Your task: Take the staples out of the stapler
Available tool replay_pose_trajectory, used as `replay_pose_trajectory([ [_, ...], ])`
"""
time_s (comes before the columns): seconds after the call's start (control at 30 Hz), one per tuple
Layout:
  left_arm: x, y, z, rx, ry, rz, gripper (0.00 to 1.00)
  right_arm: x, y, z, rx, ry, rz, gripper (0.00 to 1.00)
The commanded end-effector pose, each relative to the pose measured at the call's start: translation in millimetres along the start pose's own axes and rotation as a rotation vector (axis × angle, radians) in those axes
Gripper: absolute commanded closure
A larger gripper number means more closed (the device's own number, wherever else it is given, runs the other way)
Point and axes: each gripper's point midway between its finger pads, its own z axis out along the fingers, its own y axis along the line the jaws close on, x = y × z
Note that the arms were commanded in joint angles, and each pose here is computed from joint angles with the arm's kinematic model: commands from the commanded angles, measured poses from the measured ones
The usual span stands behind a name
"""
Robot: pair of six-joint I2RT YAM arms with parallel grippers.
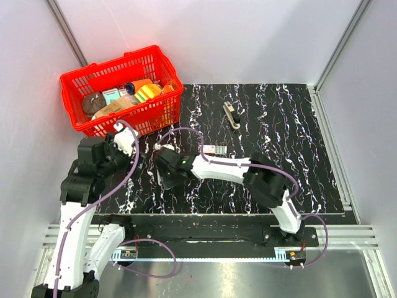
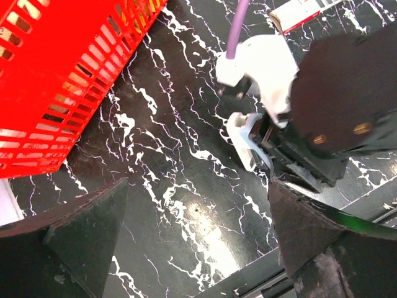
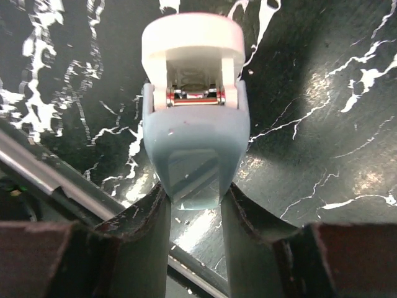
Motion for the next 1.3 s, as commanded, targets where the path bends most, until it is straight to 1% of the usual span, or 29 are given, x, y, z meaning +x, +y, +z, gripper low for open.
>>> replay_pose_trajectory([
  [0.0, -1, 5, -12, -0.071, -0.019, -0.062, 0.01, 16, -5, 1, 0.112, 0.099, -0.089, 1.0],
  [0.1, -3, -2, -12, -0.041, -0.036, -0.093, 0.01, 17, -6, 10, 0.133, 0.124, -0.098, 1.0],
  [0.3, -3, 10, -8, -0.105, -0.033, -0.131, 0.01, 14, -5, 27, 0.184, 0.153, -0.118, 1.0],
  [0.37, -9, 12, -12, -0.12, -0.059, -0.12, 0.01, 14, -5, 32, 0.198, 0.17, -0.123, 0.93],
  [0.43, -15, 13, -18, -0.131, -0.102, -0.088, 0.01, 15, -5, 36, 0.204, 0.183, -0.134, 0.83],
  [0.53, -31, 19, -31, -0.176, -0.17, -0.077, 0.01, 12, -2, 42, 0.199, 0.178, -0.143, 0.62],
  [0.57, -34, 19, -33, -0.175, -0.168, -0.084, 0.01, 10, -1, 43, 0.196, 0.172, -0.141, 0.58],
  [0.7, -39, 17, -37, -0.162, -0.147, -0.11, 0.01, -1, 8, 42, 0.182, 0.144, -0.132, 0.47],
  [0.77, -38, 15, -38, -0.153, -0.147, -0.104, 0.01, -6, 12, 41, 0.172, 0.129, -0.128, 0.39],
  [1.0, -30, 14, -36, -0.146, -0.12, -0.097, 0.01, -18, 19, 26, 0.159, 0.103, -0.145, 0.34],
  [1.07, -29, 15, -36, -0.153, -0.119, -0.094, 0.01, -22, 20, 17, 0.158, 0.087, -0.154, 0.27],
  [1.1, -29, 15, -35, -0.155, -0.116, -0.093, 0.01, -26, 19, 11, 0.165, 0.072, -0.16, 0.2],
  [1.2, -28, 20, -36, -0.175, -0.098, -0.074, 0.01, -33, 18, -9, 0.16, 0.047, -0.19, 0.03],
  [1.23, -29, 23, -38, -0.189, -0.089, -0.072, 0.01, -39, 18, -18, 0.15, 0.026, -0.198, 0.01],
  [1.27, -27, 26, -39, -0.202, -0.071, -0.075, 0.01, -42, 16, -24, 0.148, 0.01, -0.202, 0.01],
])
